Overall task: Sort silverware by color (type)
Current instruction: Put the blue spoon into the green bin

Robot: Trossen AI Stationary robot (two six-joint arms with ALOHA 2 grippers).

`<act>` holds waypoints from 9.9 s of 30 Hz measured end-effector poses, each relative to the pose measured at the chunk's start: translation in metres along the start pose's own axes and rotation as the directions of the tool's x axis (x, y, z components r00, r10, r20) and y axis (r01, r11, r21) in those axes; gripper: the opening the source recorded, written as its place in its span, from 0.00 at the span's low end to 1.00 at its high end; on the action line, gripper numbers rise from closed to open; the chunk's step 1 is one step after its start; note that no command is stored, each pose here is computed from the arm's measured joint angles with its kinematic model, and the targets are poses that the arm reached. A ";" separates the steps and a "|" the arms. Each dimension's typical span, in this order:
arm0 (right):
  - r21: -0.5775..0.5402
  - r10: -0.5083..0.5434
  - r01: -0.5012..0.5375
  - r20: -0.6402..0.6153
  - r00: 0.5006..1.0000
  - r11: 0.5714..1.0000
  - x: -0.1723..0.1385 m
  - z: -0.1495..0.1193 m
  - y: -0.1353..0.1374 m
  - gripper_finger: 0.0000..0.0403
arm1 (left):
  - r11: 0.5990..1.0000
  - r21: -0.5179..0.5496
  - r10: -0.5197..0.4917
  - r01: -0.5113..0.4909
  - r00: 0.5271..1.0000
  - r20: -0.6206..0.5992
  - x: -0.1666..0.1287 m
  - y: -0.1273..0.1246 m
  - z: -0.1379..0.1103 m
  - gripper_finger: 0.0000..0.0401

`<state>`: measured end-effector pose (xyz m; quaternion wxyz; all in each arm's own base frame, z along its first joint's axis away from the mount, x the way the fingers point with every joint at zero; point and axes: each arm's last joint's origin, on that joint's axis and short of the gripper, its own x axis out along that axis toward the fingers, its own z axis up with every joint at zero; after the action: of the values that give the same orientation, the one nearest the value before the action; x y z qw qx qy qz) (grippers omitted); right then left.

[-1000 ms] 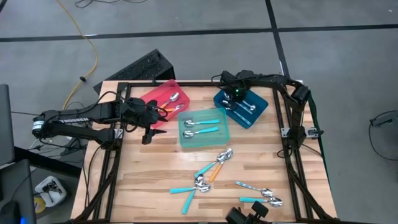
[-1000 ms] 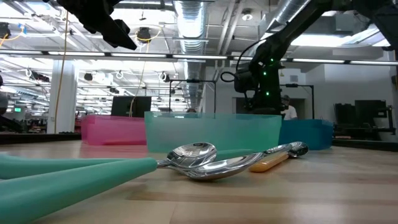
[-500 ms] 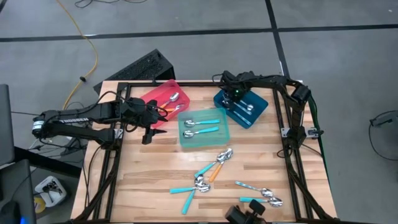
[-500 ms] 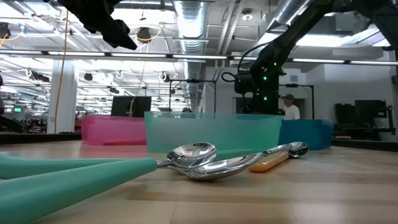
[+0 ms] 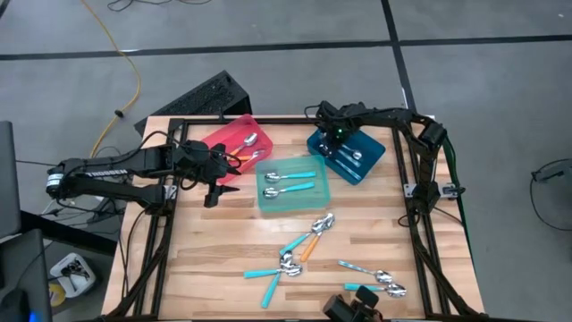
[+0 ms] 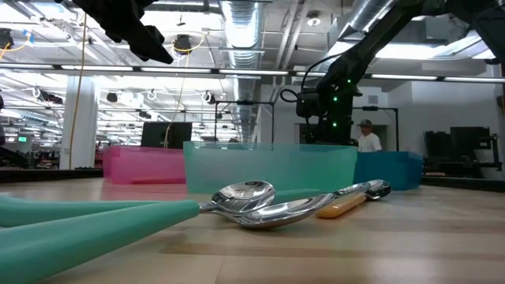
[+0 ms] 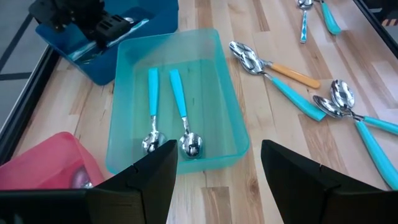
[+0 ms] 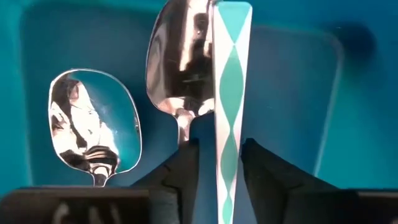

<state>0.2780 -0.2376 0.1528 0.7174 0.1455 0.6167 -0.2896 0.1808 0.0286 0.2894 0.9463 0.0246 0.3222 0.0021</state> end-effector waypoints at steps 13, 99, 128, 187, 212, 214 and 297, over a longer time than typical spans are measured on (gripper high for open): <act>-0.035 0.012 -0.009 0.106 0.994 0.999 -0.054 -0.006 -0.002 0.44 | 0.999 0.025 -0.026 0.026 1.000 0.003 0.000 -0.001 0.000 0.54; -0.801 0.477 -0.258 0.040 0.878 0.541 -0.070 -0.108 0.325 0.58 | 0.907 0.150 -0.413 0.392 0.900 0.141 -0.010 -0.116 0.015 0.54; -0.716 0.385 -0.232 0.056 0.921 0.659 -0.057 -0.110 0.324 0.16 | 0.907 0.163 -0.409 0.387 0.902 0.136 -0.009 -0.116 0.014 0.54; -0.734 0.718 -0.158 0.555 0.421 0.660 -0.240 -0.104 0.279 0.18 | 0.962 0.226 -0.243 0.152 0.851 0.466 -0.053 -0.096 0.031 0.54; -0.616 0.570 0.038 0.749 0.338 0.787 -0.301 -0.126 0.213 0.19 | 0.999 -0.048 0.036 -0.009 0.809 0.587 -0.090 -0.071 0.024 0.54; -0.602 0.550 0.052 0.759 0.349 0.797 -0.304 -0.129 0.207 0.19 | 0.999 -0.051 0.045 -0.019 0.815 0.578 -0.090 -0.071 0.023 0.54; -0.719 0.786 -0.427 0.617 -0.028 0.549 -0.073 -0.050 0.149 0.19 | 0.998 -0.047 0.068 -0.051 0.842 0.535 -0.057 -0.071 -0.027 0.54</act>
<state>0.3217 -0.0743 0.1911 0.9852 0.0970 -0.0023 0.1416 0.1184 -0.0421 0.2998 0.9984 0.0197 0.0441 0.0294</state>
